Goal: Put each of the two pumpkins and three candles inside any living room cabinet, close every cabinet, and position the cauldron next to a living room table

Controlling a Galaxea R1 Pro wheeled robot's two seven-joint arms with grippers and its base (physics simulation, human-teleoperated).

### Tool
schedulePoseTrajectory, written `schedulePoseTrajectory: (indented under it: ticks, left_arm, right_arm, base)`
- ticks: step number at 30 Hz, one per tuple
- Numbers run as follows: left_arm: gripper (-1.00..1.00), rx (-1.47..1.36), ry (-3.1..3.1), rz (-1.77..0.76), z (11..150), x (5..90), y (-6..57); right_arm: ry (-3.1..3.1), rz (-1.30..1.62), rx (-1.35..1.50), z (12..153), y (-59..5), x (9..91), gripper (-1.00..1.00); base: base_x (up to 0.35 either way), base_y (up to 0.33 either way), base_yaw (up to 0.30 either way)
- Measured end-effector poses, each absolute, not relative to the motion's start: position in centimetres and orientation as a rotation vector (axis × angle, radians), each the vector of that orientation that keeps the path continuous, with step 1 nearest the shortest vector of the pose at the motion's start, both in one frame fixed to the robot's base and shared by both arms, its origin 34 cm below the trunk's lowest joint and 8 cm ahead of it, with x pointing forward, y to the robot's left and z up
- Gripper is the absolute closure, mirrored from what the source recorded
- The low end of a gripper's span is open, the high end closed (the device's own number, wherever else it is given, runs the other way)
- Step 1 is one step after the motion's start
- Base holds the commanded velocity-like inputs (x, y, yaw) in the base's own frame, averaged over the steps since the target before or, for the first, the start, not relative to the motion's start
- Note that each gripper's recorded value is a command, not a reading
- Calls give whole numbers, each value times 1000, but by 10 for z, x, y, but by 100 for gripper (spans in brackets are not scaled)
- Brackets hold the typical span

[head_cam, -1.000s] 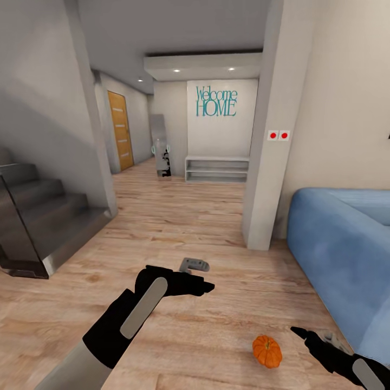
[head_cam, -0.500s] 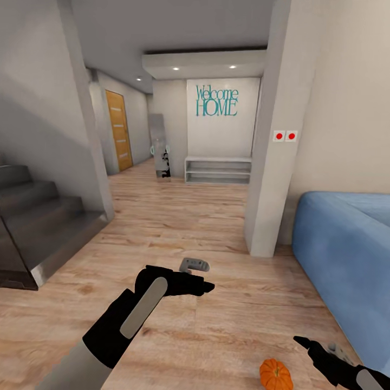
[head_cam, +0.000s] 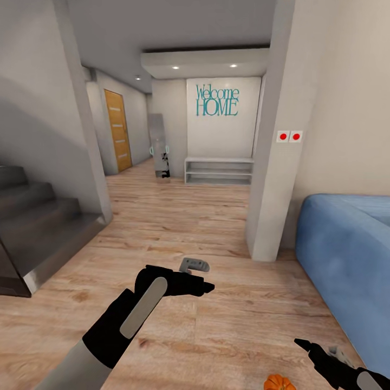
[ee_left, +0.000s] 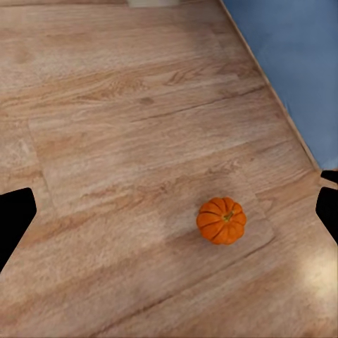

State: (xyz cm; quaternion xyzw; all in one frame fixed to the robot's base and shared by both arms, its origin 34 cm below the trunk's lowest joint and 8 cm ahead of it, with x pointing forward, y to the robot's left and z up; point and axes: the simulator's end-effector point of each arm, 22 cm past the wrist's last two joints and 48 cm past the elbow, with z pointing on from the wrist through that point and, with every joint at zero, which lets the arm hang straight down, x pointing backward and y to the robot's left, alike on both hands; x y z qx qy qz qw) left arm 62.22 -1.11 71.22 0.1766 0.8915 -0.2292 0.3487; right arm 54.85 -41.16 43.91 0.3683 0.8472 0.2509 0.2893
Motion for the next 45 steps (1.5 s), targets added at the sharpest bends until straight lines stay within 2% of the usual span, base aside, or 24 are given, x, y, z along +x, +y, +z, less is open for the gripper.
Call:
schedulePoseTrajectory:
  ticks: [45]
  left_arm:
    - [-100, 467, 2275, -591, 694, 615, -14]
  right_arm:
    - [2201, 682, 1054, 411, -425, 542, -100]
  base:
    - [-6, 0, 0]
